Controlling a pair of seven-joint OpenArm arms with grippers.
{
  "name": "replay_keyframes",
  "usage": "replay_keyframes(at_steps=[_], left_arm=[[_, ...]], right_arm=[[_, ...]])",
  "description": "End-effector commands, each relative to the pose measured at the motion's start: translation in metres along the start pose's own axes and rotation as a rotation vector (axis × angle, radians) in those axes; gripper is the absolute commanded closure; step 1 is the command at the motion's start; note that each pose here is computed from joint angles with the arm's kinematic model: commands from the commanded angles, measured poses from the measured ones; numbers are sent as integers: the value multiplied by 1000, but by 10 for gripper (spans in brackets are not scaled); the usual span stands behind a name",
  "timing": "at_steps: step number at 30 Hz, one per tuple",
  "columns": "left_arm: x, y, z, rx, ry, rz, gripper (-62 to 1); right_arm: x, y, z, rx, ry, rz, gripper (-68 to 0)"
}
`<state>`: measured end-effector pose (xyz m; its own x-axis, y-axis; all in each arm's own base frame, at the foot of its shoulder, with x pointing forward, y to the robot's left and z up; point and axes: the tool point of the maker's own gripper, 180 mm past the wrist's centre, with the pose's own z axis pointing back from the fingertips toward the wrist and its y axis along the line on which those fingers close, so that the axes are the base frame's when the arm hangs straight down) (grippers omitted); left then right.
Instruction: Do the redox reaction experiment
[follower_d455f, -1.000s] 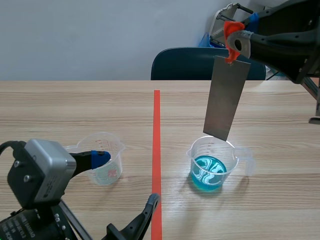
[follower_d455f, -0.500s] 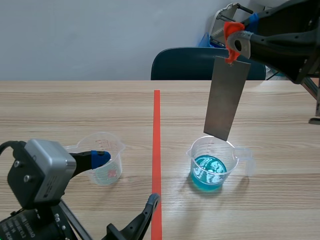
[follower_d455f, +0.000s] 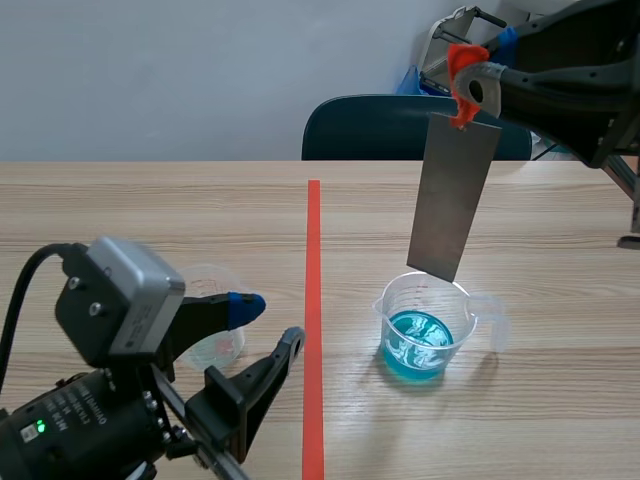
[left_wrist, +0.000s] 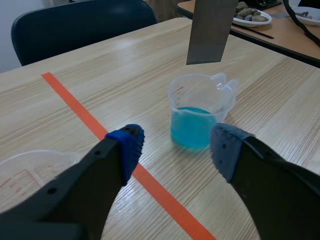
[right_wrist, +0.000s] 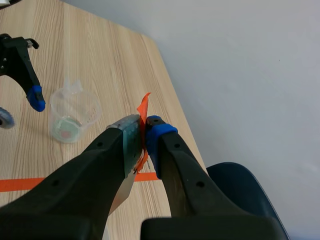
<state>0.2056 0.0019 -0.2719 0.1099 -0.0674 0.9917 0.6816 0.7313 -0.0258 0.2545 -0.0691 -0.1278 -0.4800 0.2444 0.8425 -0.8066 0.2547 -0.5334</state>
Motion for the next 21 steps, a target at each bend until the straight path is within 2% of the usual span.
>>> replay_keyframes(at_steps=[1,3,4,12,21], left_arm=[[9,-2,-8,-10,-36,4,-189],[10,-2,-15,-15,-45,-1,-79],[9,-2,-18,-17,-49,-4,-45],[0,0,-48,-22,-62,3,-39],[-3,-7,-79,-39,-77,19,-35]], right_arm=[[8,-4,1,1,-19,16,-8],[8,-4,1,1,-19,16,-8],[8,-4,1,1,-19,16,-8],[8,-4,1,1,-19,16,-8],[8,-4,1,1,-19,16,-8]])
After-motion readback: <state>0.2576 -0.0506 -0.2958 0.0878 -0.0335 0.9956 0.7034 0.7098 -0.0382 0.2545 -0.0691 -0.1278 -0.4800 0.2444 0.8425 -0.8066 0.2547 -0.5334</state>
